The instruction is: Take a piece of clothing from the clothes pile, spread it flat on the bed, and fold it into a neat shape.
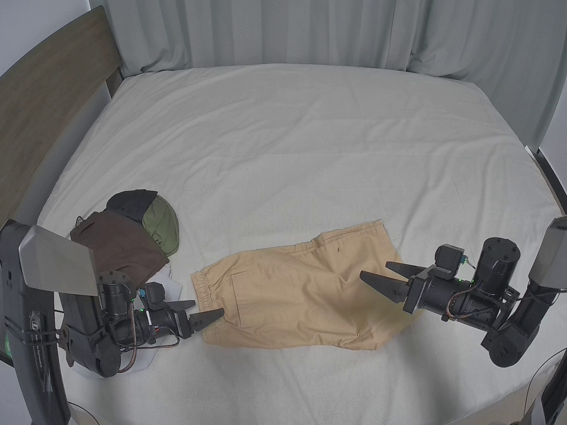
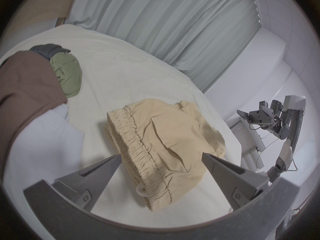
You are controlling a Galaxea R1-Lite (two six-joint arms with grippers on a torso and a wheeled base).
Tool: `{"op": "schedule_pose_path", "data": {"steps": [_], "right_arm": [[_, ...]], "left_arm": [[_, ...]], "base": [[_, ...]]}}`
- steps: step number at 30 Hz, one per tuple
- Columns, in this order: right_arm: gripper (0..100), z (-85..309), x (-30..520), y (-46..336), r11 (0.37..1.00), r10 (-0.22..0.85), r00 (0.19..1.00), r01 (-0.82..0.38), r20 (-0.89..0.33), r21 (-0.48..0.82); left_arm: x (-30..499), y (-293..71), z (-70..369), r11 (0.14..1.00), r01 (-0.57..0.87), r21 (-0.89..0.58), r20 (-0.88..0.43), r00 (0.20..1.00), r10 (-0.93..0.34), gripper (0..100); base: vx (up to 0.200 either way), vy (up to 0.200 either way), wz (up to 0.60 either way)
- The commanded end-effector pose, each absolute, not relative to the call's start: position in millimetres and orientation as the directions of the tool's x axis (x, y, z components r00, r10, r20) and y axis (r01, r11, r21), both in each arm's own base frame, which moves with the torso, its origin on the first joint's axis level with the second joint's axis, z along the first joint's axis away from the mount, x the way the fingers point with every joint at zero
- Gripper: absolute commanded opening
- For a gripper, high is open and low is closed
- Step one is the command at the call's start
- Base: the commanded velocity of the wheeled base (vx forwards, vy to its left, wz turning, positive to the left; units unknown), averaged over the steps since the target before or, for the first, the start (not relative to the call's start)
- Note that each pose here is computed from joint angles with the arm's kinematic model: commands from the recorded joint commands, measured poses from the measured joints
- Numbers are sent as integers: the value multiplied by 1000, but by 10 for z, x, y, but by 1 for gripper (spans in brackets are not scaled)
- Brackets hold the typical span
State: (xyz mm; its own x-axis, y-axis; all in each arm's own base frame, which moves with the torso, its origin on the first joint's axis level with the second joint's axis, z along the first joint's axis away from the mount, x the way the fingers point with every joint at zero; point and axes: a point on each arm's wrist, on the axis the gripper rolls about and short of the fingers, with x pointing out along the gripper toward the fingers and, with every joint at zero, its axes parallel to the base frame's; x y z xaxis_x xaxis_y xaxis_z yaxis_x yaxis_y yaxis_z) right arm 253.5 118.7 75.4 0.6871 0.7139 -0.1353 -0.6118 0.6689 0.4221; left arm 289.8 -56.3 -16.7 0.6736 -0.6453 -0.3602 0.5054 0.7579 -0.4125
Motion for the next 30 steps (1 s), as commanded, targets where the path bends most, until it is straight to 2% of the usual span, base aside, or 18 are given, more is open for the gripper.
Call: {"op": "schedule_pose_path", "data": {"steps": [1, 14, 20, 24, 30], "right_arm": [[100, 715, 2538, 1196, 669, 715, 683, -608, -148, 426], [100, 678, 2521, 1193, 672, 715, 679, -602, -165, 432], [100, 678, 2521, 1193, 672, 715, 679, -602, -165, 432], [100, 678, 2523, 1189, 672, 714, 680, -601, -165, 432], [100, 678, 2523, 1189, 672, 714, 680, -601, -165, 432]], "left_arm": [[2942, -577, -307, 757, 480, -443, -382, 663, -644, 100], [3067, -574, -555, 762, 421, -491, -407, 663, -629, 100], [3124, -584, -589, 766, 390, -511, -404, 677, -615, 100], [3183, -678, -578, 769, 311, -559, -399, 712, -578, 100], [3178, -726, -572, 761, 302, -574, -398, 710, -581, 100]], "base": [[0, 0, 0], [0, 0, 0], [0, 0, 0], [0, 0, 0], [0, 0, 0]]}}
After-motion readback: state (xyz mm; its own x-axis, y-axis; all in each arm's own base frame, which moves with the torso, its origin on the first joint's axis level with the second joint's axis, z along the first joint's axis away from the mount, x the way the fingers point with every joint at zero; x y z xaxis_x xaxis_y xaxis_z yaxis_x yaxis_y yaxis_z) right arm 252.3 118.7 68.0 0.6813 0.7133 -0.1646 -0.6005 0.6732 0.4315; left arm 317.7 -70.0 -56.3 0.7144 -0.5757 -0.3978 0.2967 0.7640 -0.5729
